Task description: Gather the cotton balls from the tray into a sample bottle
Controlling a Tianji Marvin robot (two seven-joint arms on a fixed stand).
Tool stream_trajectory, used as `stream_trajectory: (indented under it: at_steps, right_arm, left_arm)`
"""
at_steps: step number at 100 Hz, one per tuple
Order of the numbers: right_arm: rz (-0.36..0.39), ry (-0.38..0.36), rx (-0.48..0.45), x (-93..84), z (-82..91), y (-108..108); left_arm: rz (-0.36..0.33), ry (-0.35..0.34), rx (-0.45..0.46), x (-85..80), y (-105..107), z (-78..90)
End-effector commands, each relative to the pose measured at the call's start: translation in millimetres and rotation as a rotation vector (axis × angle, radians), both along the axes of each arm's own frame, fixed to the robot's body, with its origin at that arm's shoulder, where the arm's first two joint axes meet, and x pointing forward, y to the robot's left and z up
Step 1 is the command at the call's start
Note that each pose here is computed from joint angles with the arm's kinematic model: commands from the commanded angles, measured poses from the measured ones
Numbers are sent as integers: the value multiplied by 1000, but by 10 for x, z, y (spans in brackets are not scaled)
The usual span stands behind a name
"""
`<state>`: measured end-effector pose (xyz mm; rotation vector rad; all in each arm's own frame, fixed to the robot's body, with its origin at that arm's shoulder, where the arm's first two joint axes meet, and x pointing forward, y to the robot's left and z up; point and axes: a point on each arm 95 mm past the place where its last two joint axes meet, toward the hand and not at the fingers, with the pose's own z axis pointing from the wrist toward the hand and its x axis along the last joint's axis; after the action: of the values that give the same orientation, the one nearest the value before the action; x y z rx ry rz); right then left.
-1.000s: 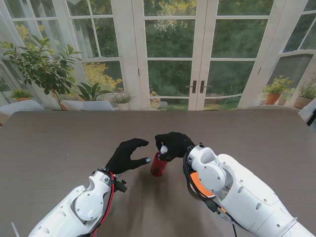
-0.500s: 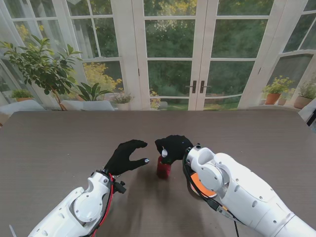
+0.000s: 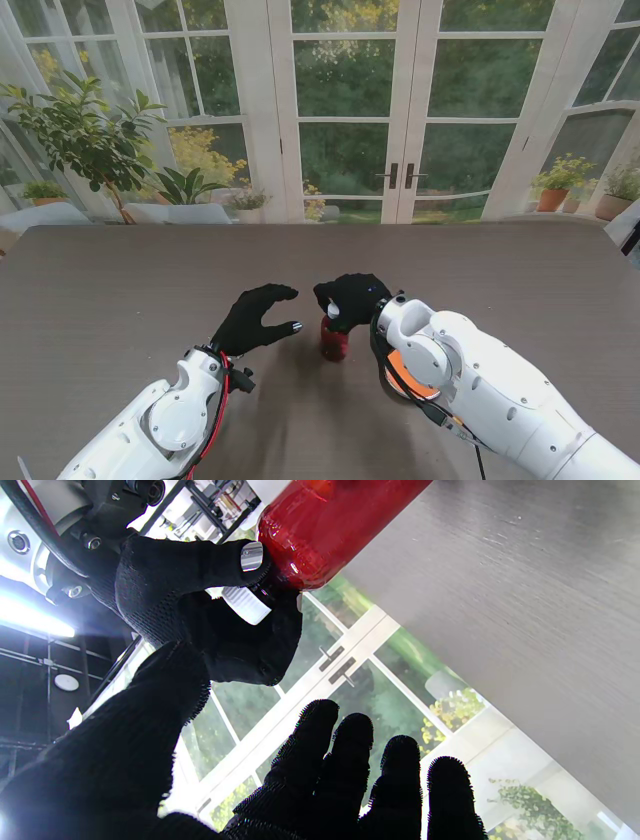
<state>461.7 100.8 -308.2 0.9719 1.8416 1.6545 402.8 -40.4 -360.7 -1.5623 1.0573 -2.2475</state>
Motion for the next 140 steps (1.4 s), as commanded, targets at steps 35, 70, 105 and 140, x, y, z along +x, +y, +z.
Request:
stream_trajectory:
  at_steps: [35, 70, 105, 140]
  right_arm:
    - [9, 16, -27, -43, -84, -22]
    - [0, 4, -23, -37, -66, -43]
    - [-17, -7, 9, -17, -49, -51]
    - [-76, -48, 52, 9, 74, -124]
  left_arm:
    - [-10, 18, 1, -12, -13, -15]
    - [-12, 27, -4, -11, -22, -28]
    - [-15, 34, -3, -12, -31, -44]
    - [-14, 33, -5, -7, -32, -53]
